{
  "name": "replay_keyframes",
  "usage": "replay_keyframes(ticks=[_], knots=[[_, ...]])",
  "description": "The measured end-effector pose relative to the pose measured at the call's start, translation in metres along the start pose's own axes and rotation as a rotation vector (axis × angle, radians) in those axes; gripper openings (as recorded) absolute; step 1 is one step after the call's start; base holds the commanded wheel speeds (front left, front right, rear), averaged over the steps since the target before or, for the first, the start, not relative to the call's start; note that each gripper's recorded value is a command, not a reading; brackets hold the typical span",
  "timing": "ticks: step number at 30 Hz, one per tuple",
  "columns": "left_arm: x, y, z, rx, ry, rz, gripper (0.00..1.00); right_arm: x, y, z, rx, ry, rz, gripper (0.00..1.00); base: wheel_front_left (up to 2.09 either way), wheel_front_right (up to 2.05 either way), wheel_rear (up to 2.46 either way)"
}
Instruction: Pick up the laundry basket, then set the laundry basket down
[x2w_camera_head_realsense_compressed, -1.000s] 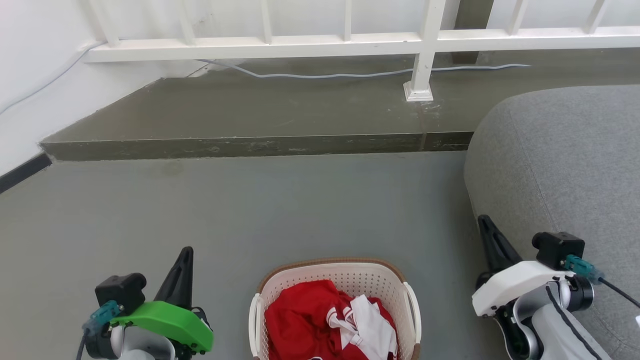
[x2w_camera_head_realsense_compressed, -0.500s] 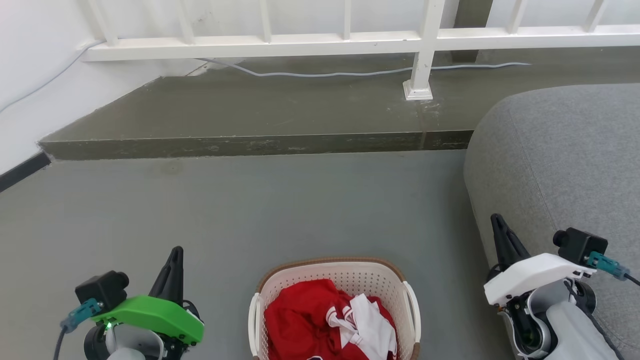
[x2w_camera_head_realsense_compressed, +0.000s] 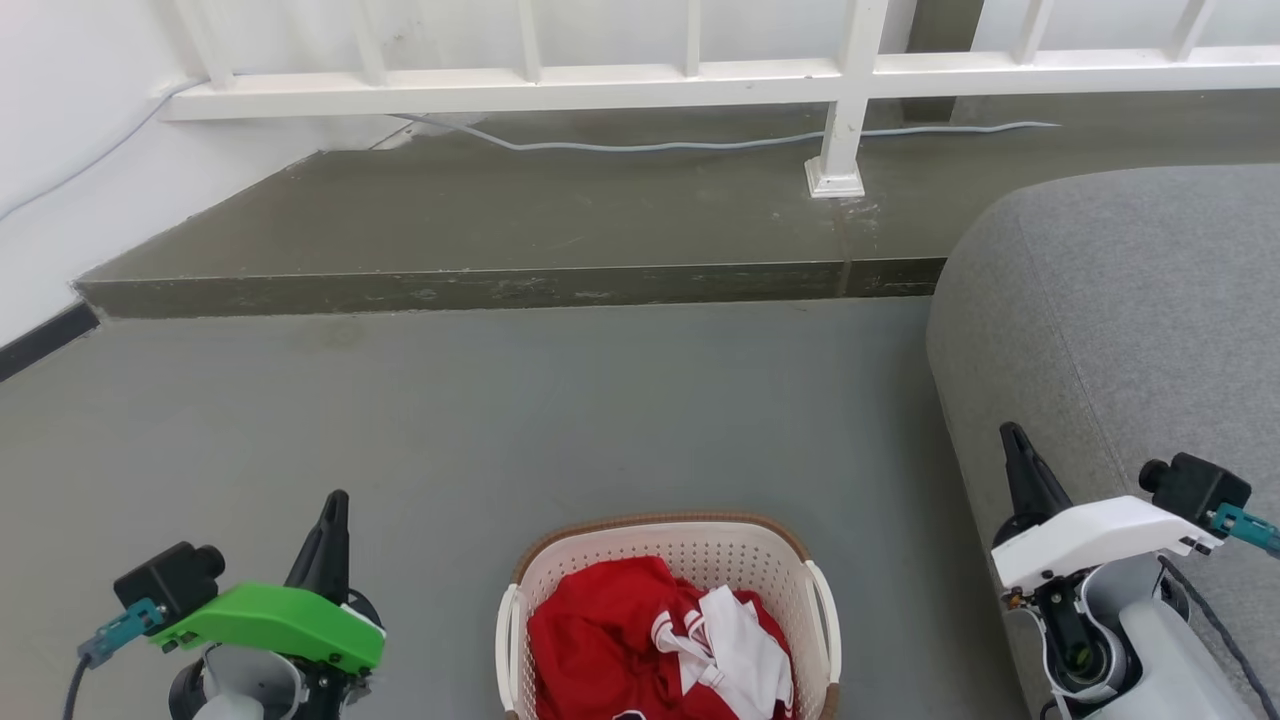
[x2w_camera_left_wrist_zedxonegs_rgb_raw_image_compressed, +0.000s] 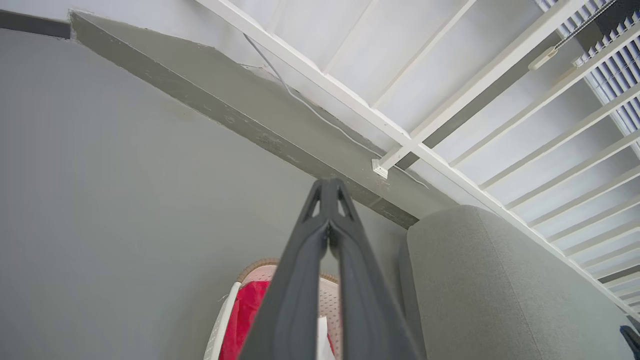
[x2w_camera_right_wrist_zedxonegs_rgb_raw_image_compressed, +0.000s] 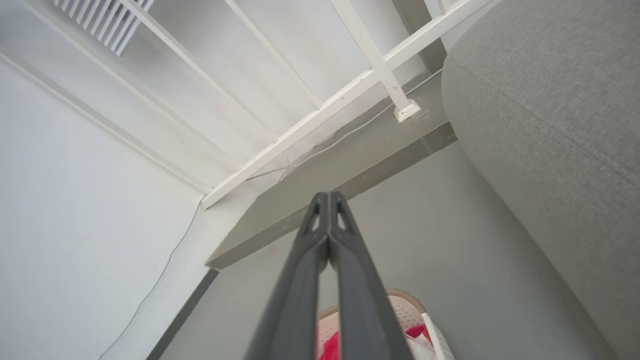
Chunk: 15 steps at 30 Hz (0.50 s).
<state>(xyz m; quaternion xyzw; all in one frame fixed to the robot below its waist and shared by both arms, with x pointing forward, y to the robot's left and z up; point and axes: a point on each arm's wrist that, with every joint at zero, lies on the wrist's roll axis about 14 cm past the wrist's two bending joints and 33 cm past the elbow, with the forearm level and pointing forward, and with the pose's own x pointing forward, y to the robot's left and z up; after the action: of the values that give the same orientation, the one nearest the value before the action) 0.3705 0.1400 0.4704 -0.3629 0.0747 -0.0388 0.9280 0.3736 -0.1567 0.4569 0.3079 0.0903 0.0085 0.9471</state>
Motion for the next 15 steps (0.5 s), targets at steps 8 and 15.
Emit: replay_keyframes(ticks=[8,15], knots=[[0.0012,0.0058,0.0053,-0.106,-0.008,0.024,0.00,0.0011,-0.0042,0.0045,0.120,-0.003,-0.018,0.00,0.00,0.00,0.00],[0.0020,0.0084,0.0080,-0.184,-0.009,0.032,0.00,0.0017,-0.0073,0.0088,0.208,-0.009,-0.027,0.00,0.00,0.00,0.00]])
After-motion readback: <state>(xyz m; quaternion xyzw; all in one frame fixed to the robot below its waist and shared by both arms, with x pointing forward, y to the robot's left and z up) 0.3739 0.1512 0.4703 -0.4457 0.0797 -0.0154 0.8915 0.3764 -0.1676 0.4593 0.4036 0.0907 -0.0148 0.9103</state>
